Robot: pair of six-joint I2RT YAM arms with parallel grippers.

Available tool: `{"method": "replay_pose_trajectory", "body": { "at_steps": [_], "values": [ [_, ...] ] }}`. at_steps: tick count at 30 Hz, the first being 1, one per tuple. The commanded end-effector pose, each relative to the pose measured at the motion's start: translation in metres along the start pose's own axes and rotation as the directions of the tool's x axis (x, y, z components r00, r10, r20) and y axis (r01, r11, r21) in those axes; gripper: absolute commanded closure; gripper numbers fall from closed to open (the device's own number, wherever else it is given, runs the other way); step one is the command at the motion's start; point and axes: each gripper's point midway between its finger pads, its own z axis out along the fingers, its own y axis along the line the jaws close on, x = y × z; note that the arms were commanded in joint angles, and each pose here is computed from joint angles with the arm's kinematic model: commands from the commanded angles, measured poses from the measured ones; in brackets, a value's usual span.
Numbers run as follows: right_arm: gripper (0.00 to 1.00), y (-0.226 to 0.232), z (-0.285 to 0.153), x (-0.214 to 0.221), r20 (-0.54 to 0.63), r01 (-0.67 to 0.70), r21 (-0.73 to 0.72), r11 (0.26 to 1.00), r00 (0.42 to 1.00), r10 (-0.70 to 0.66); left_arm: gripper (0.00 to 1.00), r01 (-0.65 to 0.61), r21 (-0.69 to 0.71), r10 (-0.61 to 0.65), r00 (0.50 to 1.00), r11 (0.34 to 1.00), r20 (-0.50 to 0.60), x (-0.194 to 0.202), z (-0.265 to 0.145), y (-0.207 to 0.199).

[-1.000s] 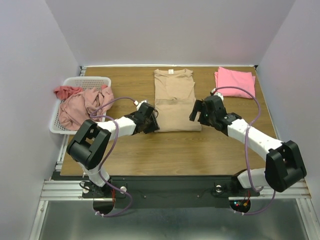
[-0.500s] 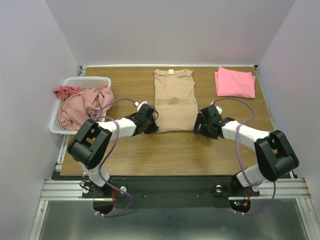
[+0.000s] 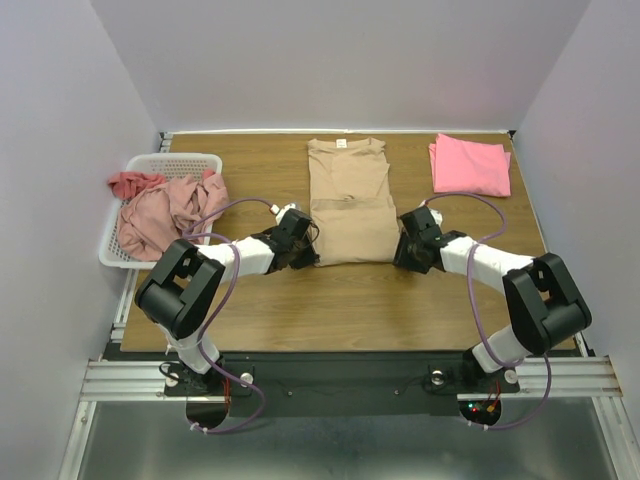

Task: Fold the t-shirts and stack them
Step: Fold the tshirt

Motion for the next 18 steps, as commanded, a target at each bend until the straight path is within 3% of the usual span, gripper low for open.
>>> {"method": "replay_pose_trajectory", "body": {
  "at_steps": [1, 6, 10, 15, 18],
  "values": [
    [0.53, 0.012, 0.009, -0.019, 0.055, 0.038, -0.024, 0.999, 0.998, -0.036, 1.0, -0.043, -0.161, 0.025, 0.994, 0.986, -0.109, 0.039, -0.001, 0.049],
    [0.54, 0.017, 0.017, -0.029, 0.066, 0.084, -0.033, 0.996, 0.994, -0.082, 1.0, -0.042, -0.167, 0.024, 0.994, 0.985, -0.107, 0.039, -0.001, 0.05],
    [0.67, 0.022, 0.019, -0.03, 0.057, 0.104, -0.055, 0.993, 0.993, -0.101, 1.0, -0.042, -0.174, 0.023, 0.994, 0.984, -0.107, 0.038, -0.001, 0.051],
    [0.99, 0.029, 0.004, -0.018, 0.032, 0.1, -0.138, 0.985, 0.995, -0.097, 1.0, -0.04, -0.166, 0.023, 0.994, 0.985, -0.105, 0.037, -0.007, 0.047],
    [1.0, 0.027, -0.021, -0.007, 0.041, 0.104, -0.211, 0.972, 0.994, -0.097, 1.0, -0.044, -0.149, 0.028, 0.994, 0.988, -0.103, 0.041, -0.017, 0.041]
  ]
}}
